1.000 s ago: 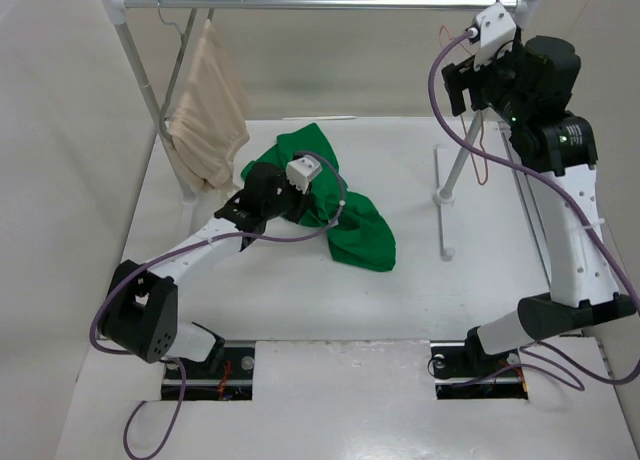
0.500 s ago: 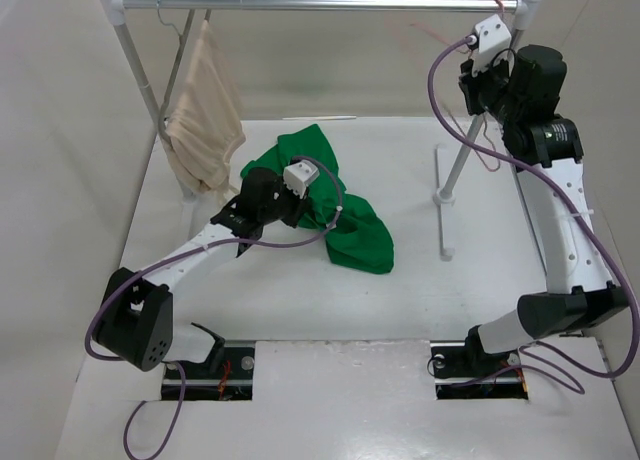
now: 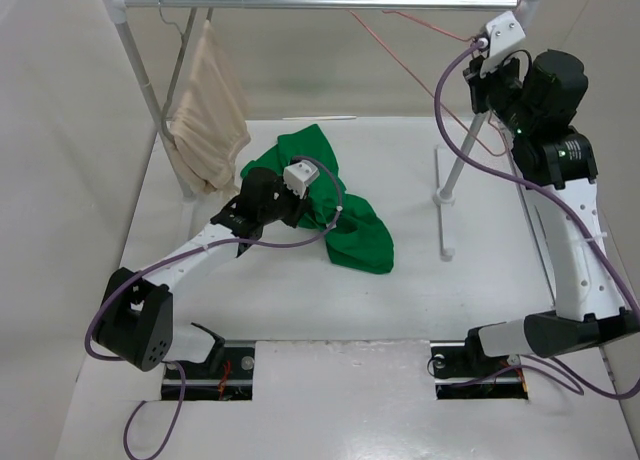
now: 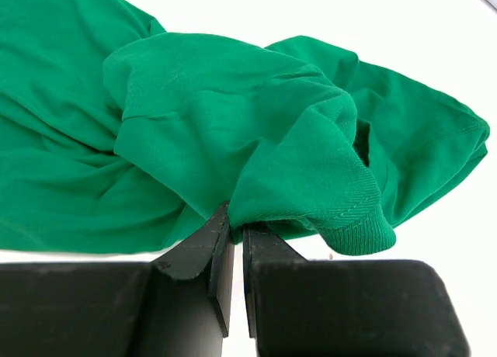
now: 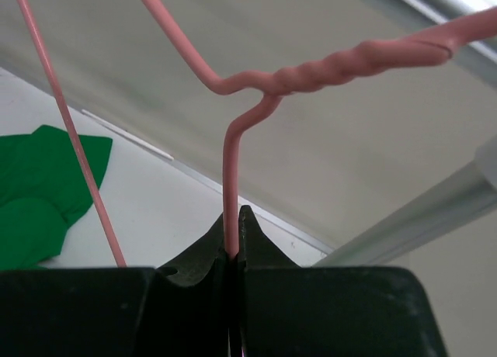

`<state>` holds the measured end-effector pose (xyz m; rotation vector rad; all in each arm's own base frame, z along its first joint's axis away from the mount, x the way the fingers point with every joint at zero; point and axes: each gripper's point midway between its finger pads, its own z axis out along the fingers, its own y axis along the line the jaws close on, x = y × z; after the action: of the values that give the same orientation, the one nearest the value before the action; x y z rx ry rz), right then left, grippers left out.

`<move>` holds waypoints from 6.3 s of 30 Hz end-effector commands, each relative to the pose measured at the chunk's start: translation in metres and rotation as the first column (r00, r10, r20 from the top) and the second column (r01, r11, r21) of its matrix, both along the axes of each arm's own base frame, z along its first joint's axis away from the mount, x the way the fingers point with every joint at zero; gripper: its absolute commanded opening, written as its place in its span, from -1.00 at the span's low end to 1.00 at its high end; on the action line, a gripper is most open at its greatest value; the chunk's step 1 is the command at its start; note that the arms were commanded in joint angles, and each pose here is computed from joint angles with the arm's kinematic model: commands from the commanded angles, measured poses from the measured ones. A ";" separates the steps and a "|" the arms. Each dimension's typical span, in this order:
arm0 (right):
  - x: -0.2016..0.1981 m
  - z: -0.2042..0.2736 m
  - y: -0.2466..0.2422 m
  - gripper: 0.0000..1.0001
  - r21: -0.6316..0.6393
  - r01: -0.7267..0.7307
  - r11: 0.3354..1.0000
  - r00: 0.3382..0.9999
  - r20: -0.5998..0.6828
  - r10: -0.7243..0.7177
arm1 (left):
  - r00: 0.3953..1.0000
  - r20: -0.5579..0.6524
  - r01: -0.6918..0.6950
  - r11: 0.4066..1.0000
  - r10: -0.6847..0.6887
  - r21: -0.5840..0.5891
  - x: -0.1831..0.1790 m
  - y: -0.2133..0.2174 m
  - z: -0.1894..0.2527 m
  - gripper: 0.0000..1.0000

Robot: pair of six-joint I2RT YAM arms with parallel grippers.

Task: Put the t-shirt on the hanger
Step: Grab a hanger with the right arm, then place tshirt on hanger

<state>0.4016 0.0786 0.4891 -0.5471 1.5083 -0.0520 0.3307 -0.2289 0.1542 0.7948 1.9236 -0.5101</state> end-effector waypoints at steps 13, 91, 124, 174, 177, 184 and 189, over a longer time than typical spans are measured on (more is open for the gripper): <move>-0.070 -0.136 0.086 -1.00 0.003 -0.371 0.929 0.901 -0.241 0.361 | 0.990 -0.107 -0.098 0.993 0.091 -0.062 0.001 0.000 0.016 -1.00; -0.138 -0.363 0.169 -1.00 -0.153 -0.466 0.872 0.694 -0.675 0.252 | 0.956 -0.256 0.191 0.963 -0.139 0.189 -0.028 0.050 0.017 0.37; -0.140 -0.351 0.156 -1.00 -0.203 -0.391 0.897 0.778 -0.594 0.205 | 0.937 -0.349 0.204 0.818 -0.004 0.538 -0.020 0.100 -0.120 -0.27; -0.082 -0.224 0.150 -1.00 -0.163 -0.072 0.984 0.977 -0.210 0.037 | 0.980 -0.110 0.160 0.986 -0.163 -0.038 0.034 -0.074 0.163 -1.00; -0.083 -0.242 0.148 -1.00 -0.196 -0.100 0.975 0.971 -0.232 0.053 | 0.975 -0.111 0.191 0.982 -0.191 -0.013 0.029 -0.072 0.161 -1.00; -0.067 -0.224 0.154 -1.00 -0.151 -0.104 0.983 0.984 -0.159 0.080 | 0.898 -0.223 0.384 0.923 -0.380 -0.025 -0.018 -0.086 0.136 -1.00; -0.049 -0.233 0.152 -1.00 -0.151 -0.096 0.984 0.982 -0.176 0.069 | 0.850 -0.250 0.468 0.883 -0.463 -0.043 -0.039 -0.084 0.135 -0.98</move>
<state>0.3341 0.2194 0.2281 -0.8236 1.7414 -0.1190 0.3237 -0.3081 0.2784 1.1534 2.0318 -0.8085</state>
